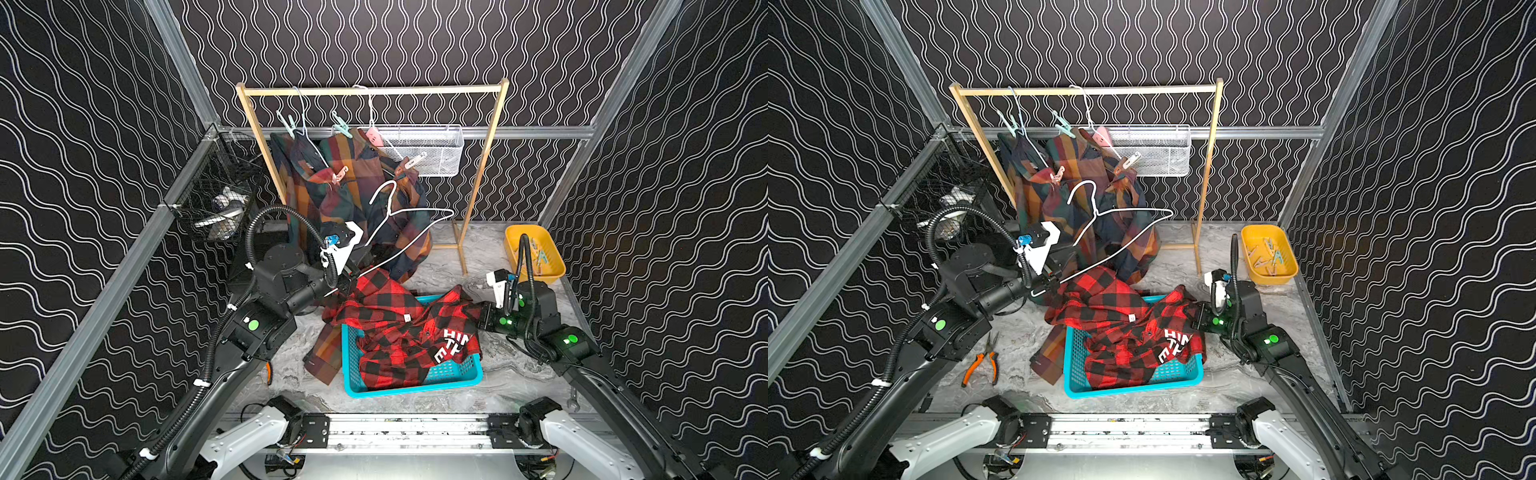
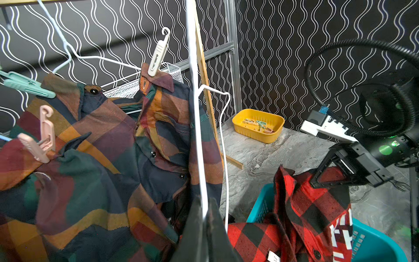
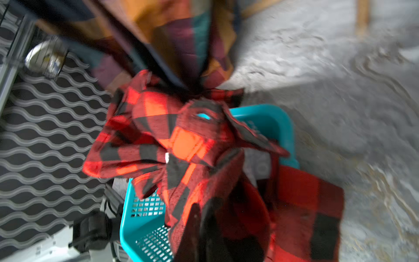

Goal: Remove the clothespins securing long-sleeve shirts to the hanger
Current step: Adjust the long-sleeve shirt at the bin.

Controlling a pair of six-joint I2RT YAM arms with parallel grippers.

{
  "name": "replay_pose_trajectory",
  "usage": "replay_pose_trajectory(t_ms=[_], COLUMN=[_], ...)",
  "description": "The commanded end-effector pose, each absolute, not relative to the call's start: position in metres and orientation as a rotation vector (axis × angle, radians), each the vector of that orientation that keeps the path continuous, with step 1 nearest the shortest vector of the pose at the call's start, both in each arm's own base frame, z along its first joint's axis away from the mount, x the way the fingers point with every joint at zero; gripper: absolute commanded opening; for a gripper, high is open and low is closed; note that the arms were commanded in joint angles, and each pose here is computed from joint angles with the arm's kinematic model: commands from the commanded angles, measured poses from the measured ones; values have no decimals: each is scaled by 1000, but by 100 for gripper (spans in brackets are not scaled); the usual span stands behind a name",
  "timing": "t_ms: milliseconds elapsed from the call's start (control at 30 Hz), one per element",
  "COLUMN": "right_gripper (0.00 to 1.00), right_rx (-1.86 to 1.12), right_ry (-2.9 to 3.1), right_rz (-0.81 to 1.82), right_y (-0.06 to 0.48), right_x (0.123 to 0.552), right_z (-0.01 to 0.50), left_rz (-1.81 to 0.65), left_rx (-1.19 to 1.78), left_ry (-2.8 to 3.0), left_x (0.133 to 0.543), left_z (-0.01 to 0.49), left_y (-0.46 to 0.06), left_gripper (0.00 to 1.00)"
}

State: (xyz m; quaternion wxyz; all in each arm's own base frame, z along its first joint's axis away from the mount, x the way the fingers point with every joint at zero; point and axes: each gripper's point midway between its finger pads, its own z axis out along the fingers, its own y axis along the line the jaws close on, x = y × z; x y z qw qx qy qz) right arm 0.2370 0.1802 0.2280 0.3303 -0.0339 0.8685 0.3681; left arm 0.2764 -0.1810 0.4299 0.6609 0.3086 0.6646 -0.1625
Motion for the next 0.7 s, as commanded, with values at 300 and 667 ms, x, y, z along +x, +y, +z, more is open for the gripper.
replay_pose_trajectory(t_ms=[300, 667], right_gripper=[0, 58], right_rx=[-434, -246], right_ry=[2404, 2413], right_rz=[971, 723], right_y=[286, 237], right_x=[190, 196], right_z=[182, 187], left_rz=[-343, -357], left_rx=[607, 600], left_ry=[1418, 1450], left_x=[266, 271], left_z=[459, 446], left_y=[-165, -167], left_gripper=[0, 0])
